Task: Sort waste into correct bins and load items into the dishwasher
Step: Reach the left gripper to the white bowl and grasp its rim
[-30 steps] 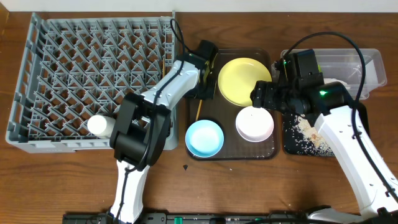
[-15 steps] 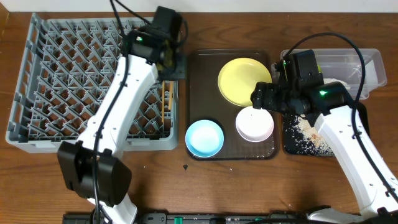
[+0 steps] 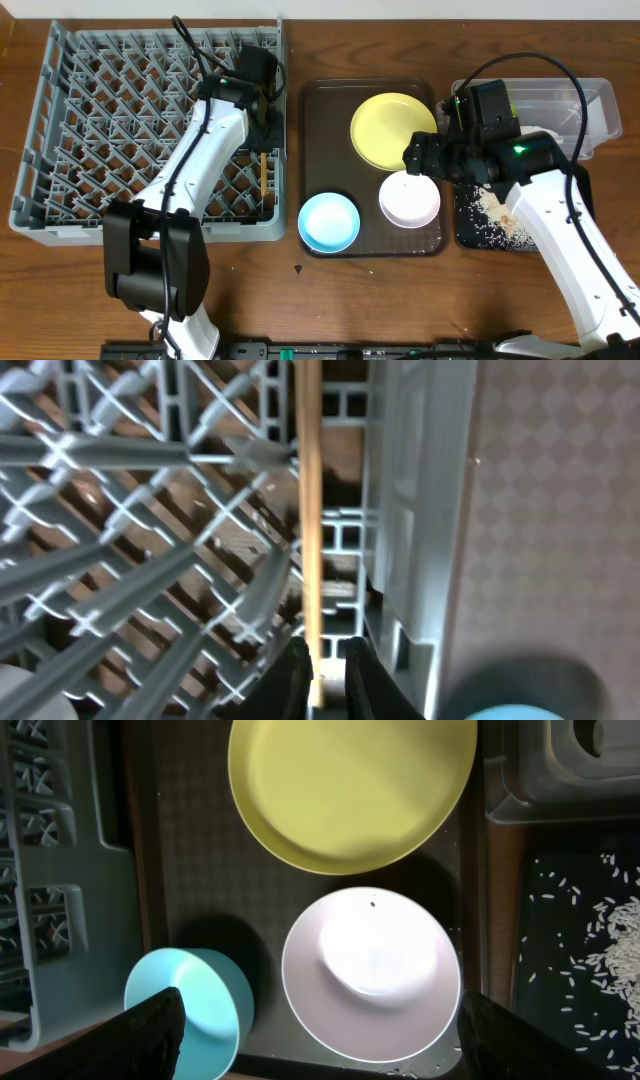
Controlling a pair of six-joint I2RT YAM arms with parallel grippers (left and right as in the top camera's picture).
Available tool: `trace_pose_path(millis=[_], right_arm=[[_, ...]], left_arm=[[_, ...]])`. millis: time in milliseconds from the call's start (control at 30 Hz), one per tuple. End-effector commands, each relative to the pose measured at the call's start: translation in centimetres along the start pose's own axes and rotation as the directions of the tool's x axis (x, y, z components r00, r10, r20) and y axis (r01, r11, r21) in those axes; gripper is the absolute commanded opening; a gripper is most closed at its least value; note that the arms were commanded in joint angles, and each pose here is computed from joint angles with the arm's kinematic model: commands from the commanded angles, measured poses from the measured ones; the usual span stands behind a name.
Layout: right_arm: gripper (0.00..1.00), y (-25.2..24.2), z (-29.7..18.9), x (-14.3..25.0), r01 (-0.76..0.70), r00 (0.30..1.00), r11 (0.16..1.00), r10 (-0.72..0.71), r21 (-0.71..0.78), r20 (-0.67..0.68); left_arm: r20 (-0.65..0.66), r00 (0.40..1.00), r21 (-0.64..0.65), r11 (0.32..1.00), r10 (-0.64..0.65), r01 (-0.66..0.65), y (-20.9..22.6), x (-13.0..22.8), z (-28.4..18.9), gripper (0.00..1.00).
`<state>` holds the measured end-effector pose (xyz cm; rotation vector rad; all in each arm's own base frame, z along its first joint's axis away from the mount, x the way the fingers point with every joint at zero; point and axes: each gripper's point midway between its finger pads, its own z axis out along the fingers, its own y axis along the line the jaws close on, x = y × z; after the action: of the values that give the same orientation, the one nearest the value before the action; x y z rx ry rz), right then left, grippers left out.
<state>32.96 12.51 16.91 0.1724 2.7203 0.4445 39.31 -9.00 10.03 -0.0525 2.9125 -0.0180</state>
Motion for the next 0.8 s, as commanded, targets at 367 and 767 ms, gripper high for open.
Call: trace_pose_path(millis=[367, 767], right_arm=[[0.92, -4.8, -0.8, -1.6, -0.167, 0.985, 0.982, 0.163, 0.091, 0.048], [0.95, -13.1, -3.1, -2.5, -0.457, 0.889, 0.884, 0.451, 0.097, 0.074]], left_arm=[[0.113, 0.988, 0.404, 0.904, 0.106, -0.143, -11.5, 1.5, -8.4, 0.63], [-0.006, 0.953, 0.424, 0.864, 0.303, -0.272, -19.1, 6.5, -2.3, 0.63]])
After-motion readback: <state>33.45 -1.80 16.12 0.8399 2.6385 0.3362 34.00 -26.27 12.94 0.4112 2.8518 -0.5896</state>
